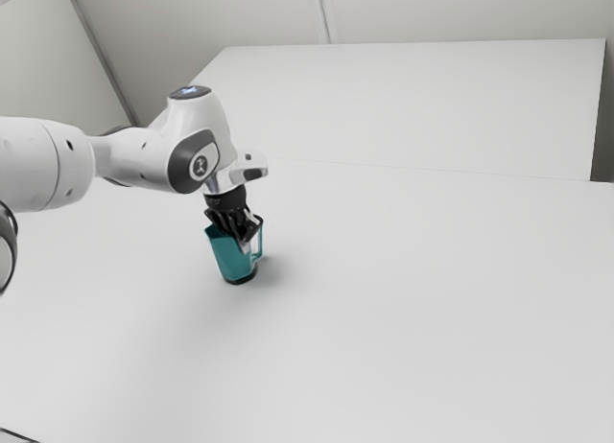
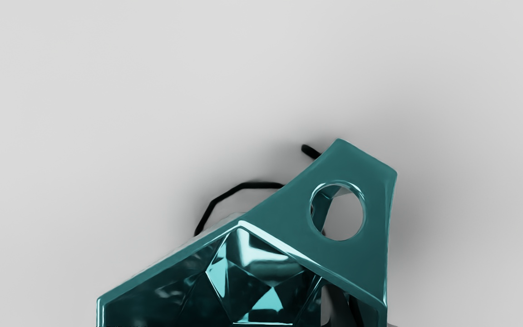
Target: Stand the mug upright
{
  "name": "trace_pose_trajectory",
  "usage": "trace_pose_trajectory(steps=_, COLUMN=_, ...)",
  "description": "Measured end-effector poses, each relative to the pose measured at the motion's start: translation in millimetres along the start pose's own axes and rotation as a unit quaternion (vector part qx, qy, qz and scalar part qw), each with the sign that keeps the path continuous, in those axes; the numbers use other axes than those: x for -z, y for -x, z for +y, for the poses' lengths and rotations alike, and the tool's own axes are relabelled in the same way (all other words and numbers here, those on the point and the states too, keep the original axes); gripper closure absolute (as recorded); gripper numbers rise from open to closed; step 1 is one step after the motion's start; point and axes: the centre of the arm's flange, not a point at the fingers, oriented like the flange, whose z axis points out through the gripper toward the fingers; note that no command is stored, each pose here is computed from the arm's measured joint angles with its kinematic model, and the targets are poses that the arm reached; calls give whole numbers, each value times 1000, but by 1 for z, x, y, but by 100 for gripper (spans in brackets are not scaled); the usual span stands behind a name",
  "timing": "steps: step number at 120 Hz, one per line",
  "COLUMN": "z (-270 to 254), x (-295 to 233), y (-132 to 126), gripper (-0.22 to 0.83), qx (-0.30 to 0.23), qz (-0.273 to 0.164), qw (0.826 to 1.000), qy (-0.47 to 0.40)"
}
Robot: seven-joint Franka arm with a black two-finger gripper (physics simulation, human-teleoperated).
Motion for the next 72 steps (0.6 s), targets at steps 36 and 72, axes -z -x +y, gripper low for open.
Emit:
trace_pose_trajectory(steps=36, z=0, x=7, y=0, gripper=28, qx=5, qz=6, qw=1000, qy=1)
trace_pose_trajectory(steps=72, z=12, x=110, y=16, gripper=7, qx=-1, qz=65, qw=998, qy=-4)
